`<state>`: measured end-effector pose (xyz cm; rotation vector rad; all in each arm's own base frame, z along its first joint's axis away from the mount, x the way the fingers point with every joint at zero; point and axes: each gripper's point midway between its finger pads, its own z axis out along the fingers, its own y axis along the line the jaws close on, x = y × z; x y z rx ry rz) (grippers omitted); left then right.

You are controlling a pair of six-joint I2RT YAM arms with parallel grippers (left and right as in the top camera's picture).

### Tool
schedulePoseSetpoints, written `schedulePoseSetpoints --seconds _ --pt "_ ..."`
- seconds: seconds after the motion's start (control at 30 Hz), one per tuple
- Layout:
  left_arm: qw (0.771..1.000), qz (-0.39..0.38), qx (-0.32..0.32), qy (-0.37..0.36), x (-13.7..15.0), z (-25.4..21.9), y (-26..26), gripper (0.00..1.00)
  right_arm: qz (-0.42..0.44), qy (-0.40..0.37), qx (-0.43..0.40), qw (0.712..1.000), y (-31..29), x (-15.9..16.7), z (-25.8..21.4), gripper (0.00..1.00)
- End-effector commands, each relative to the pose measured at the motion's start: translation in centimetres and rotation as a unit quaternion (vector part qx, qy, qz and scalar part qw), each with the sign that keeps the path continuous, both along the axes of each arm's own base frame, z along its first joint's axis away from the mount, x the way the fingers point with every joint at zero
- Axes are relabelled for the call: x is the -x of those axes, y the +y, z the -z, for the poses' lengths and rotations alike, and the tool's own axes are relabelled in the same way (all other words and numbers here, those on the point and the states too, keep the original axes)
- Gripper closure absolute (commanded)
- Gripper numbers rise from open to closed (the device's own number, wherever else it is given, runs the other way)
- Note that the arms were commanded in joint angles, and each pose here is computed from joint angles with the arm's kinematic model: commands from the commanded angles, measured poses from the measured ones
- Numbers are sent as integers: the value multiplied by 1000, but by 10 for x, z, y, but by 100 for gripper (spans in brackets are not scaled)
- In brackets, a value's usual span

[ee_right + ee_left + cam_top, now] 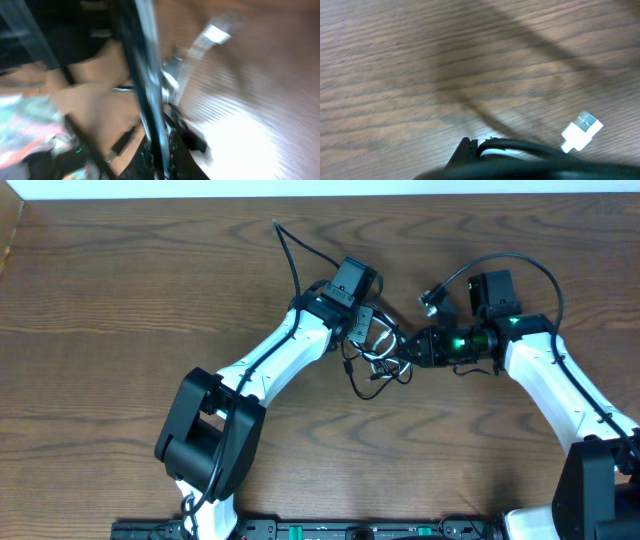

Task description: Untangle cables

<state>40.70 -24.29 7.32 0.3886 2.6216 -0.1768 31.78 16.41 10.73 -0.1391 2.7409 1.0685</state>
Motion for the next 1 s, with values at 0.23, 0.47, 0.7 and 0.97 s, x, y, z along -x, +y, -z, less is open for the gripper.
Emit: schedulePoseSetpoints --seconds 0.23,0.47,0.7,0.97 --pt "999 -43 11 -24 15 -67 35 93 214 37 246 944 -93 -18 41 94" --pt "994 35 103 31 49 -86 3 93 130 -14 175 976 -60 -30 29 86" --pt "990 38 112 82 69 -79 5 93 51 -87 58 993 -19 -41 -8 65" --pt "975 41 162 149 92 -80 -4 93 29 -144 38 988 -13 -38 -45 52"
